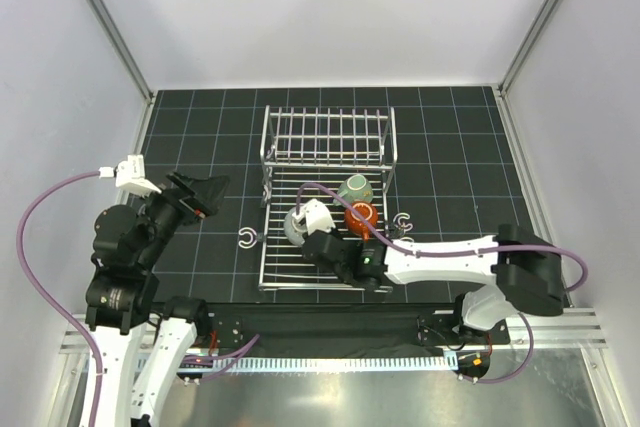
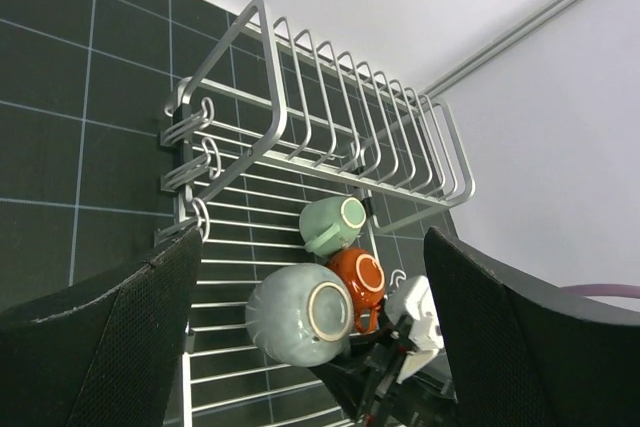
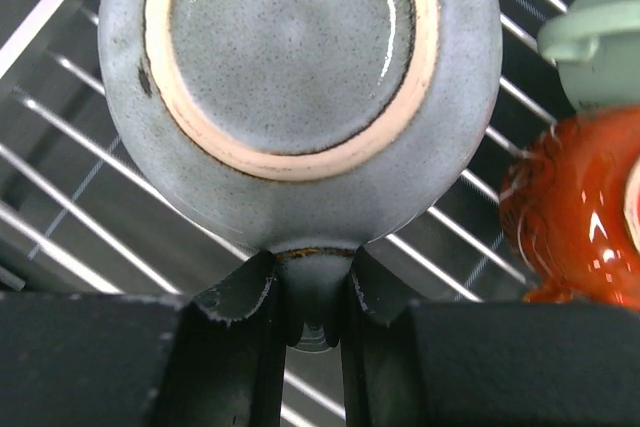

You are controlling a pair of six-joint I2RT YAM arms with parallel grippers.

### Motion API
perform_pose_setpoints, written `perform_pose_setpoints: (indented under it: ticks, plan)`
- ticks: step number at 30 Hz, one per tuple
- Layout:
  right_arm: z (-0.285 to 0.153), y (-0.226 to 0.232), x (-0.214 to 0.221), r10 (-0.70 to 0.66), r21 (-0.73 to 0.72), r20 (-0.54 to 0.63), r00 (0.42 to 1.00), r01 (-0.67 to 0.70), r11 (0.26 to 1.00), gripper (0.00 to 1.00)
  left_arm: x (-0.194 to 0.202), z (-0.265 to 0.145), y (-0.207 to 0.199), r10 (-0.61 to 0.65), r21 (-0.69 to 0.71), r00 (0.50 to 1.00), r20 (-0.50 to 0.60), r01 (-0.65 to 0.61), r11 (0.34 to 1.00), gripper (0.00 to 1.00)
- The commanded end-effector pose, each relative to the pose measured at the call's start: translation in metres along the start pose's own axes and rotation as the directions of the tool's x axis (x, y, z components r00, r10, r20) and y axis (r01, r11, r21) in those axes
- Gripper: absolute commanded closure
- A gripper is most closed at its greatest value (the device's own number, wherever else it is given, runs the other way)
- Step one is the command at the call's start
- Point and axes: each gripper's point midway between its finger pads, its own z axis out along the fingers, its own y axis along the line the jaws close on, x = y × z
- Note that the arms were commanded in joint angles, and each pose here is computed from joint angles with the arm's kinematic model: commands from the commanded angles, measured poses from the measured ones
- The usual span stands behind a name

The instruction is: Load the cups into the dish rack

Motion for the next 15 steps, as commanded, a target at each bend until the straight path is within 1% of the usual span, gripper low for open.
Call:
perform_pose_setpoints:
  ticks: [1,6,15]
  plan:
    - [0.003,0.014,-0.081,0.097,-0.006,0.208,0.973,-0.098,0.995,0.96,-0.005,-0.003,-0.001,0.023,0.006,0.999,0.029,-0.023,1.0,0.11]
    - [0.015,0.023,-0.087,0.084,-0.006,0.199,0.977,-0.084,0.996,0.96,0.0,-0.002,0.003,0.033,-0.004,0.999,0.012,-0.033,0.999,0.11]
    - [0.035,0.014,-0.089,0.12,-0.011,0.172,0.978,-0.12,0.993,0.96,0.002,-0.001,0.007,0.048,-0.015,0.999,0.007,-0.048,0.999,0.11]
